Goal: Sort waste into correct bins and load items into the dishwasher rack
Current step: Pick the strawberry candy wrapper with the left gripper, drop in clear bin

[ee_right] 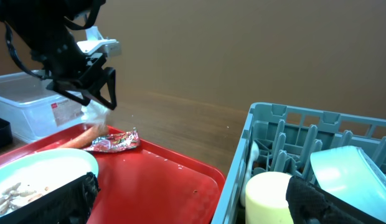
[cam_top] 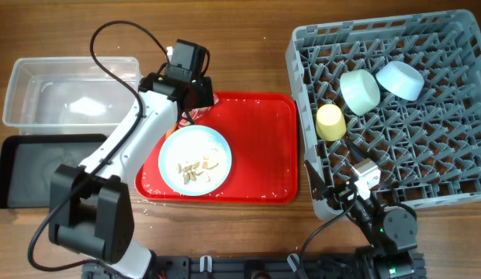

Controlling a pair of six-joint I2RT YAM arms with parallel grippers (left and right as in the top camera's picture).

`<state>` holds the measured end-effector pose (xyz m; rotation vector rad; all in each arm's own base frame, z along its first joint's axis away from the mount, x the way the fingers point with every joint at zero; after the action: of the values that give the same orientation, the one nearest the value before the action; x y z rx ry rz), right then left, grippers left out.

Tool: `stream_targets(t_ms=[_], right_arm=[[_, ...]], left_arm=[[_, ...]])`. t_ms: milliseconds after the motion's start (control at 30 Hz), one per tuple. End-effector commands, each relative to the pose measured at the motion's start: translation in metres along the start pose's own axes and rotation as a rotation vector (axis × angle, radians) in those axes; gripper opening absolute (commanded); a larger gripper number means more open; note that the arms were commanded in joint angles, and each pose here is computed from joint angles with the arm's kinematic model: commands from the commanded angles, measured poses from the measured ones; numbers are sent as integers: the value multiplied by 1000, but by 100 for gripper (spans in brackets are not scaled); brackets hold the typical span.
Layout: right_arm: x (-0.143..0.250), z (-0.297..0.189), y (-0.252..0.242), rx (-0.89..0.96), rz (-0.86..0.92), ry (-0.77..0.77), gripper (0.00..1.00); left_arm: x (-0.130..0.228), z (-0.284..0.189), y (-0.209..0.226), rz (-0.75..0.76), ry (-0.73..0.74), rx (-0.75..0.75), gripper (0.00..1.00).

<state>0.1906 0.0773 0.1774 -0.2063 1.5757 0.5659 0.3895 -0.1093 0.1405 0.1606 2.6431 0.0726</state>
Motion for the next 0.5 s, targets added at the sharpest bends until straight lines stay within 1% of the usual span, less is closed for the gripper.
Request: stream_targets(t_ms=[0,33,100,167,233,267,300,333,367,400,433,467], right_arm=[[-1,0,-1,5,12,-7,100],[-1,0,-1,5,12,-7,100],[-1,0,-1,5,12,-7,100],[-1,0,-1,5,12,-7,100],[-1,0,-1,5,12,-7,100],[-1,0,-1,5,12,-7,100],[-1,0,-1,5,12,-7,100],[-1,0,-1,5,12,-7,100],[-1,0,-1,5,12,-7,100],[-1,0,-1,5,12,-7,100],[-1,0,-1,5,12,-7,100],[-1,0,-1,5,12,-7,100]], left_arm=[[-16,-29,26,-56,-79,-55,52],[-19,-37,33,-80,-100,-60,40],[-26,-58,55,-160,-158,-74,25],[-31,-82,90,-270,-222,-101,22],[-29,-91,126,-347,-246,-160,22],[-26,-91,147,-390,-249,-206,24],[-22,-84,167,-433,-245,-246,52],[-14,-67,189,-507,-220,-263,86],[-4,-46,200,-560,-159,-222,95],[3,-26,196,-582,-100,-106,98],[6,-13,187,-585,-55,13,97],[7,-10,182,-578,-33,61,99]])
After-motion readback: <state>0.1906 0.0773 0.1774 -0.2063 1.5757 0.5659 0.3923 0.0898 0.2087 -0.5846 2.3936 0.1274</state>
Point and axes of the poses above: each gripper's point midway between its finger pads, its own z axis out along the fingers, its own y axis along the line the jaws close on, x = y × z, the point moved 4 cm from there along -z, back along the fingers, and after that the axes turned 14 degrees about z, right-handed, at the moved point
